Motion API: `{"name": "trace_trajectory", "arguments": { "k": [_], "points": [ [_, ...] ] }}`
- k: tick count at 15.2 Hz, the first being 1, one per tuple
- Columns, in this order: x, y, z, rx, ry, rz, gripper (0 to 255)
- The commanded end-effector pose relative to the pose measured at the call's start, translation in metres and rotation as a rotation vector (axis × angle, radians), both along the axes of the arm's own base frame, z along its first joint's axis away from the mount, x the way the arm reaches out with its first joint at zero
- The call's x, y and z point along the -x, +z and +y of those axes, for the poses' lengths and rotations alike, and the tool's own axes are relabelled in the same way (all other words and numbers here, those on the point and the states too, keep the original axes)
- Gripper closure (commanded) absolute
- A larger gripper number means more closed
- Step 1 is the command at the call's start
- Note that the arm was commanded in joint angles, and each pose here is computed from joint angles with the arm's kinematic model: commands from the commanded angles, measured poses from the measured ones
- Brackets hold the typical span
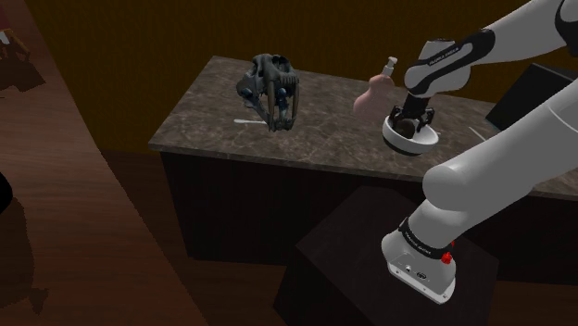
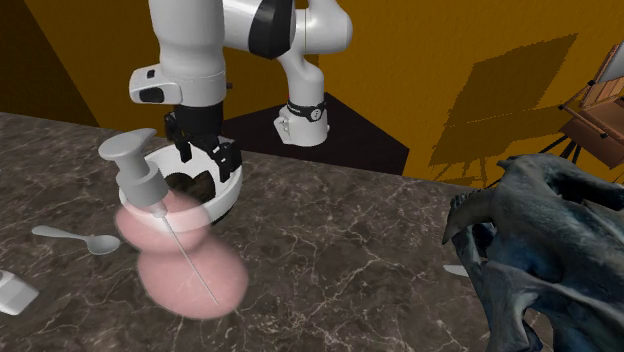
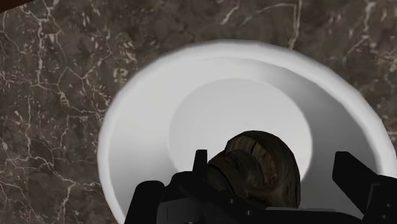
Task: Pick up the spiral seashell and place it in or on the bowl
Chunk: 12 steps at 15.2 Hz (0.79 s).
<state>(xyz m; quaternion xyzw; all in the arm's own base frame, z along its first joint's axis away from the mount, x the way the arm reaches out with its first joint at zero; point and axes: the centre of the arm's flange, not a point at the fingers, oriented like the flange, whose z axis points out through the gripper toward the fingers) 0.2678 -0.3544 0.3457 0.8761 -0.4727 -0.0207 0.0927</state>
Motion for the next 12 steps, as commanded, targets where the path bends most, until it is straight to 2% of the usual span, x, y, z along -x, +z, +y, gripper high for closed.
{"name": "trace_trajectory", "arguments": {
  "k": [1,4,12],
  "points": [
    [0.0,-0.01,-0.002,0.001,0.001,0.001,0],
    [0.003,-0.029,-0.005,0.001,0.001,0.001,0],
    [0.003,-0.029,-0.005,0.001,0.001,0.001,0]
  ]
}}
